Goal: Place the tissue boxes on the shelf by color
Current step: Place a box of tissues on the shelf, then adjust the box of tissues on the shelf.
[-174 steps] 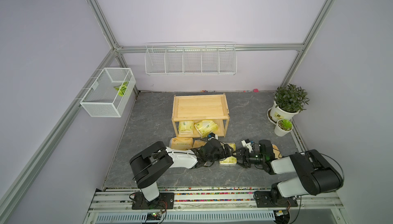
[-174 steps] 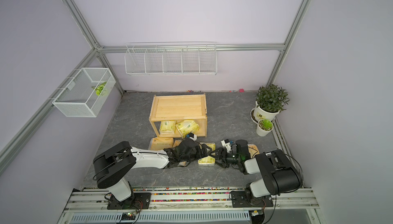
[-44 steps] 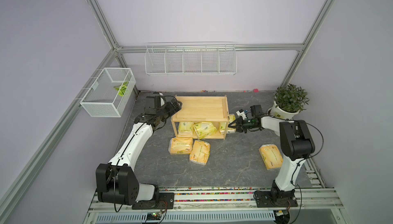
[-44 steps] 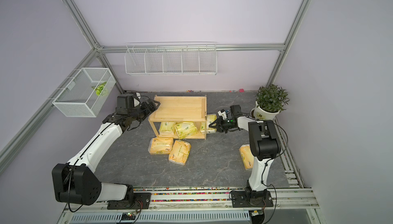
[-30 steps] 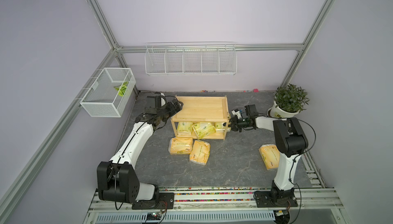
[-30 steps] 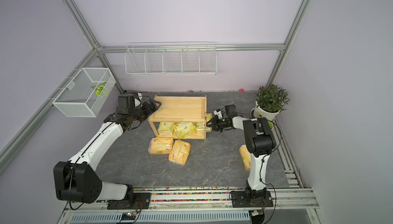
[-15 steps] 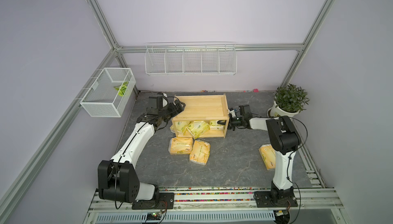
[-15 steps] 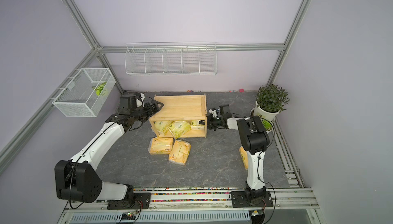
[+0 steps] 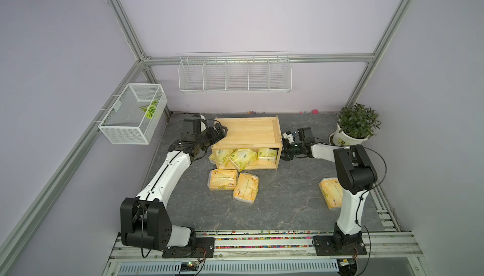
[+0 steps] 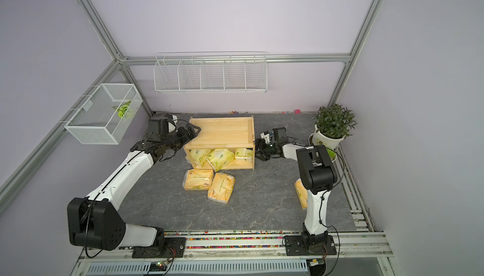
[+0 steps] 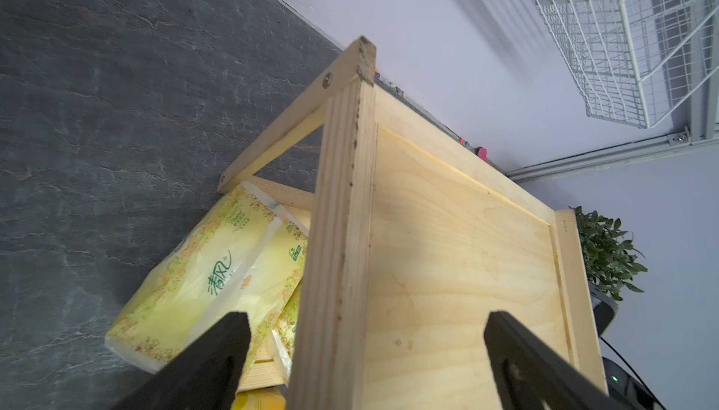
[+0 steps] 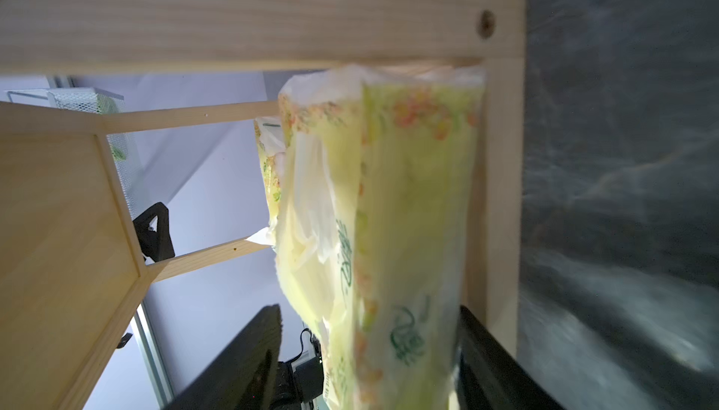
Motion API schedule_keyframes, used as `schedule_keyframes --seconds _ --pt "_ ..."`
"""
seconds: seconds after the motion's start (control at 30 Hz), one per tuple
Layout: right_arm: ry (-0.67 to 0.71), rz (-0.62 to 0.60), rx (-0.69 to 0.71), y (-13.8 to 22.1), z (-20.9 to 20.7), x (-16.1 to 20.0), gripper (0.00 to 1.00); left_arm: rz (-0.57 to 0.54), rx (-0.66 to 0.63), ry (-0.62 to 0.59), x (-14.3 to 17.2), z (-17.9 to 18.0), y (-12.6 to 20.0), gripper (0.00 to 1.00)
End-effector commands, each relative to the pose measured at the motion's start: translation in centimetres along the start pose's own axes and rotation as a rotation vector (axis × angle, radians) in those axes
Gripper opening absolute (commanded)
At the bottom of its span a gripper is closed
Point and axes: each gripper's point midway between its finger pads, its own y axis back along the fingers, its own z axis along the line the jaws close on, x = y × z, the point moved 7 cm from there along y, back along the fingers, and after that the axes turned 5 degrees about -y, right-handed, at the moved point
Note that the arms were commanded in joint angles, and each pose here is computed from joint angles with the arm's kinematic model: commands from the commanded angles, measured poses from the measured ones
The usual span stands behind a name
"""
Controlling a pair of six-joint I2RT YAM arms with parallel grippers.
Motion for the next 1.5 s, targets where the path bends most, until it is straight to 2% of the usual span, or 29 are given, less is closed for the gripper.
schedule_keyframes --seconds 0.0,0.23,0.53,0.97,1.1,1.23,1.47 --pt "0.009 -0.032 0.045 1.5 -0.4 0.5 0.73 -0.099 -0.037 -0.016 -1.9 -0.5 2.3 1.00" --pt "0.012 -0.066 0.057 2.8 -0.6 0.9 0.74 -0.239 -0.196 0.027 -2.3 1.2 5.8 1.00" --pt "0.023 -0.093 0.067 3.8 0.0 1.3 0.74 -0.228 -0.328 0.177 -0.1 6.3 6.1 1.00" --pt "-0.048 -0.193 0.104 6.3 -1.5 0.9 0.73 -0.034 -0.464 0.326 1.3 12.4 2.1 1.00" --pt "-0.071 -0.217 0.122 6.8 -1.8 0.5 0.73 0.012 -0.512 0.325 1.1 13.5 1.4 1.00" --pt "-0.089 -0.230 0.097 6.9 -1.7 0.0 0.73 0.047 -0.501 0.321 0.6 14.1 0.4 1.00" --pt "-0.100 -0.219 0.056 6.5 -1.1 -0.7 0.72 0.096 -0.240 0.361 -0.6 13.5 -3.2 1.00"
